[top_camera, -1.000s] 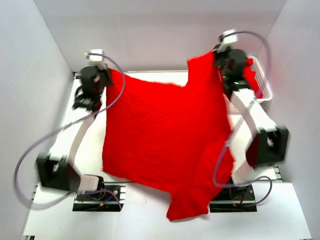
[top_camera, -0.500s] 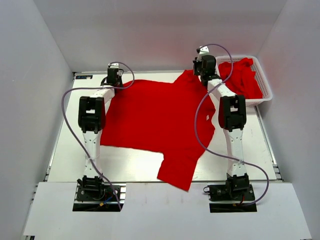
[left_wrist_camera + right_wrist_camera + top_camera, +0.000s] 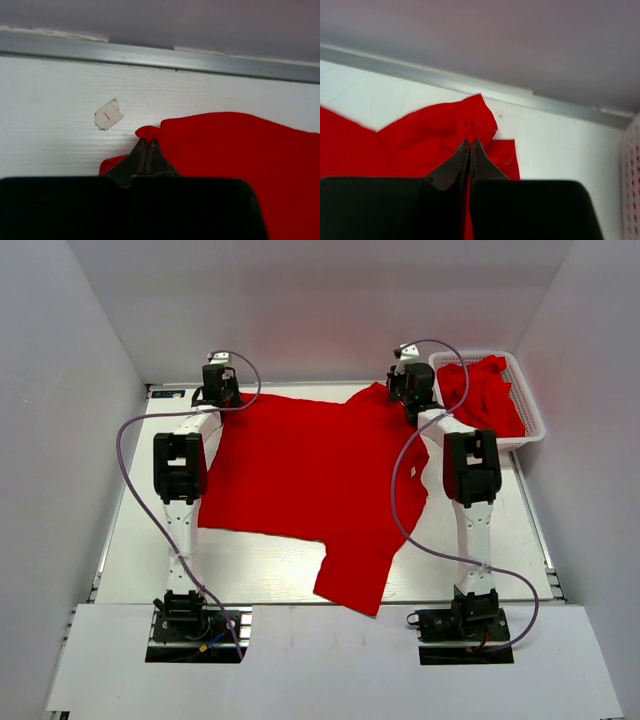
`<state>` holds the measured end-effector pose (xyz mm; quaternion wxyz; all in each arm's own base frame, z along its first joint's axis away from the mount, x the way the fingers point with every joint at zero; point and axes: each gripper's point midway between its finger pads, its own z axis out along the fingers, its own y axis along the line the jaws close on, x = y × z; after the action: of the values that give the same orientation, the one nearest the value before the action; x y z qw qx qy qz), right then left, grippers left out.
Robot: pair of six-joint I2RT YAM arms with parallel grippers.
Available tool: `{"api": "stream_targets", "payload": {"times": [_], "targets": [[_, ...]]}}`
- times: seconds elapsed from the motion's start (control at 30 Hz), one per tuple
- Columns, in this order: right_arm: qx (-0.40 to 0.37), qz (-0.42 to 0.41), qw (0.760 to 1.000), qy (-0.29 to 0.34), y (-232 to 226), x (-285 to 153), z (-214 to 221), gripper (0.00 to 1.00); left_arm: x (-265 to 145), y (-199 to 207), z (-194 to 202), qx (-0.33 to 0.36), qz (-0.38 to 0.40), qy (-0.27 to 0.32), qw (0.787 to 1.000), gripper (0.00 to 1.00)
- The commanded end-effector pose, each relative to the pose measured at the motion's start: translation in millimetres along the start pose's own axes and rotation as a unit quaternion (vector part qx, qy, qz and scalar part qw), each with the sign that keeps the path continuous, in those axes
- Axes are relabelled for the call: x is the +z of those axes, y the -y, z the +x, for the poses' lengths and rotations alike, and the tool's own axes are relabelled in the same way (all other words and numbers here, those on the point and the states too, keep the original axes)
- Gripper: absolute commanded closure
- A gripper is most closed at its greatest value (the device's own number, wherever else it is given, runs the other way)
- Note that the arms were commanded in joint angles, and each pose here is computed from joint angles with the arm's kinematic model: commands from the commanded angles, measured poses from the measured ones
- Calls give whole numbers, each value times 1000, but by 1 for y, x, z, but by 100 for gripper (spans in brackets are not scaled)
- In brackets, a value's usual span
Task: Fold and stack the t-shirts
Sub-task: Grap the side of the flattened tshirt furthest away from the robot with both arms, then fold the flattened tshirt in 1/3 of the way
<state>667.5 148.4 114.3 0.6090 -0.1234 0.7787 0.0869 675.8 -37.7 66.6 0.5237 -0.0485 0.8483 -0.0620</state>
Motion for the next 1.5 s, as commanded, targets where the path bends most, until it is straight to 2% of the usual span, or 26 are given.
{"api": "stream_targets", "payload": {"times": [0.0,0.03,0.07,0.13,0.17,0.2,0.23,0.4,0.43,0.47,0.53,0.6,0.63,0.73,0.8,0.83,1.03,1.3,1.43,1.47], "targets": [[-10,3,997,72,1,-41,-65,100,-30,11,-51,-4,26,45,999,100],[-10,3,997,72,0,-46,-64,100,-34,11,-52,1,26,45,999,100],[-11,3,996,92,-1,-61,-88,100,-42,13,-61,2,28,54,998,100],[-5,-7,998,62,-7,-71,-58,100,-49,14,-63,2,28,55,998,100],[-7,-14,997,77,-10,-83,-77,100,-52,14,-63,2,28,54,998,100],[-5,-18,998,60,-15,-87,-60,100,-54,12,-56,1,26,46,999,100],[-5,-12,998,61,-15,-99,-65,100,-61,14,-65,2,28,56,998,100],[-1,-11,999,35,-19,-131,-48,100,-75,2,-60,-1,6,50,999,100],[-3,-10,999,51,-18,-142,-65,100,-74,1,-58,-1,6,50,999,100],[3,-13,1000,27,-22,-149,-42,100,-79,-5,-59,1,1,50,999,100],[7,-11,1000,27,-22,-165,-43,100,-83,-4,-61,1,2,54,999,100],[10,-12,1000,6,-25,-175,-24,100,-86,-5,-56,7,1,49,999,100],[12,-4,1000,20,-23,-183,-37,100,-93,-4,-63,7,2,56,998,100],[42,9,999,27,-21,-197,-43,100,-100,-14,-39,-1,-10,36,999,100],[50,-3,999,15,-29,-207,-35,100,-109,-19,-48,-7,-17,52,998,100],[55,-7,998,17,-30,-211,-37,100,-111,-20,-41,-7,-18,44,999,100],[85,-47,995,-22,-53,-237,-1,100,-121,-20,-30,-7,-14,40,999,100],[89,-67,991,-74,-70,-266,39,100,-126,-31,-29,-20,-27,38,999,100],[87,-87,987,-108,-80,-275,62,100,-128,-34,-6,-22,-33,3,999,100],[88,-105,984,-117,-86,-277,67,98,-129,-36,-3,-22,-39,-3,999,96]]}}
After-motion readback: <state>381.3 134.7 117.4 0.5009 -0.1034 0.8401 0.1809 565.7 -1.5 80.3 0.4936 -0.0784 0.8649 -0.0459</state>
